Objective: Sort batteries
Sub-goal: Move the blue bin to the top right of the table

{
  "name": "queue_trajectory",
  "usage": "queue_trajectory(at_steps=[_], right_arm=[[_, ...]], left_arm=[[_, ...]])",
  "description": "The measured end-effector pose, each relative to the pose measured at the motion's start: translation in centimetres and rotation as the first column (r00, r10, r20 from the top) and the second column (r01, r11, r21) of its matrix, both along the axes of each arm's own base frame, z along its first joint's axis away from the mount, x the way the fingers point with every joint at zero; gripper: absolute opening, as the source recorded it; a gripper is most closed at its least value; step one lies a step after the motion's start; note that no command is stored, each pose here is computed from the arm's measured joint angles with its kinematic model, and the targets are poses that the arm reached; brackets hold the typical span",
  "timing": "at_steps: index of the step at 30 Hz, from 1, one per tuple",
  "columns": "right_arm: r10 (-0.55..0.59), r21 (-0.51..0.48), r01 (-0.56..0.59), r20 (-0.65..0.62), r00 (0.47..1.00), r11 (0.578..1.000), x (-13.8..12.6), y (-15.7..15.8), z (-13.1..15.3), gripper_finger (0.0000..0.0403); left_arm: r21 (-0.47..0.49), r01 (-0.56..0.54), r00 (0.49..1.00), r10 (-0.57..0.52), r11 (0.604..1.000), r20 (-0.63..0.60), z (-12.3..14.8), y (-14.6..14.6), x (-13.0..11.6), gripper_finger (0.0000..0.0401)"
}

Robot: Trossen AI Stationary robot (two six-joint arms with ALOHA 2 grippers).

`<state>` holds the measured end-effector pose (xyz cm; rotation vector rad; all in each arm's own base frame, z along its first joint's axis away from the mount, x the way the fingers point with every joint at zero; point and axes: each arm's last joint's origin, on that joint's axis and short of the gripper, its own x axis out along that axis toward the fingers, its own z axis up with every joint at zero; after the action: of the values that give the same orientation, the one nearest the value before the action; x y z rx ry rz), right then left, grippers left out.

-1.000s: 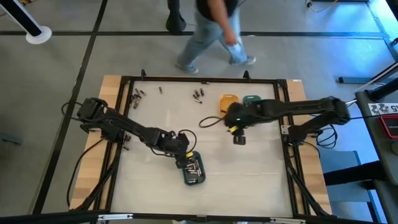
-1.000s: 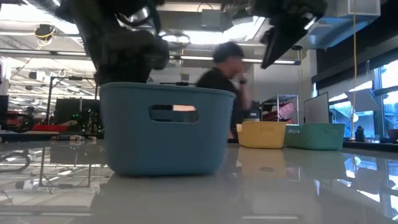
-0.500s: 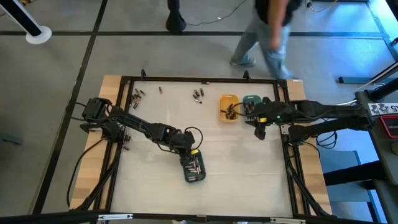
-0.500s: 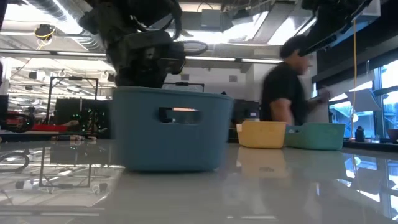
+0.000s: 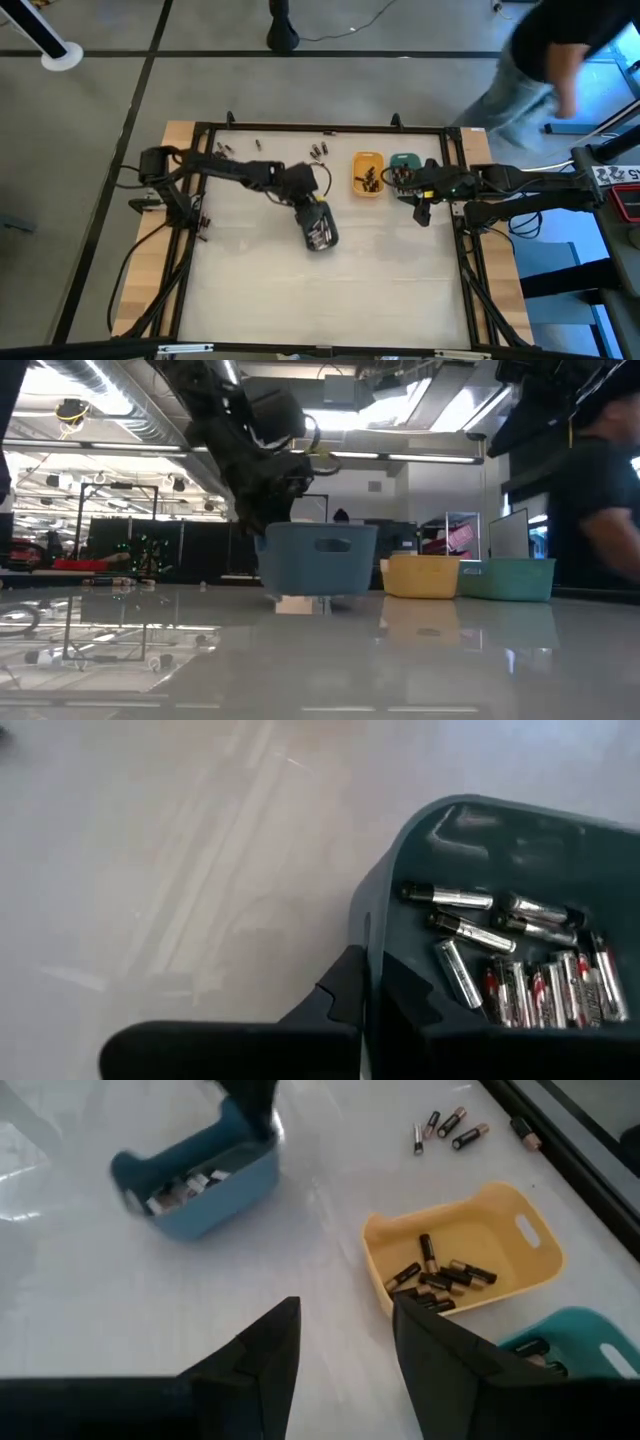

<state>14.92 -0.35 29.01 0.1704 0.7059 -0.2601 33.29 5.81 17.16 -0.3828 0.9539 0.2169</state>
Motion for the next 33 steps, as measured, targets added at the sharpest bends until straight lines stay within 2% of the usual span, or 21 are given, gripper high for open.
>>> queue_trajectory(at_steps=[4,7,19,24,33], right_arm=[[-0.005,-0.005,0.005,-0.004,1.000,1.000,0.0,0.0,-0.3,0.0163],[-0.005,-0.006,0.005,0.004,1.000,1.000,0.2,0.0,-0.7,0.0163],[-0.017,0.004,0.017,0.041,0.999,1.000,0.5,0.0,-0.6,0.0163],[-0.025,0.013,0.025,0.040,0.999,1.000,0.5,0.0,-0.6,0.0163],[-0.019,0.020,0.018,0.038,0.999,1.000,0.5,0.0,-0.6,0.0163]], left_arm=[[0.012,0.006,1.000,-0.006,1.000,0.014,0.3,2.5,-0.4,0.0001],[0.035,0.035,0.999,-0.037,0.999,0.035,1.0,3.8,0.3,0.0001],[0.112,0.223,0.971,-0.210,0.968,-0.113,0.8,8.1,6.0,0.0000],[0.137,0.250,0.965,-0.235,0.958,-0.119,0.7,10.2,7.1,0.0000],[0.140,0.226,0.967,-0.205,0.964,-0.150,0.7,14.9,7.6,0.0000]])
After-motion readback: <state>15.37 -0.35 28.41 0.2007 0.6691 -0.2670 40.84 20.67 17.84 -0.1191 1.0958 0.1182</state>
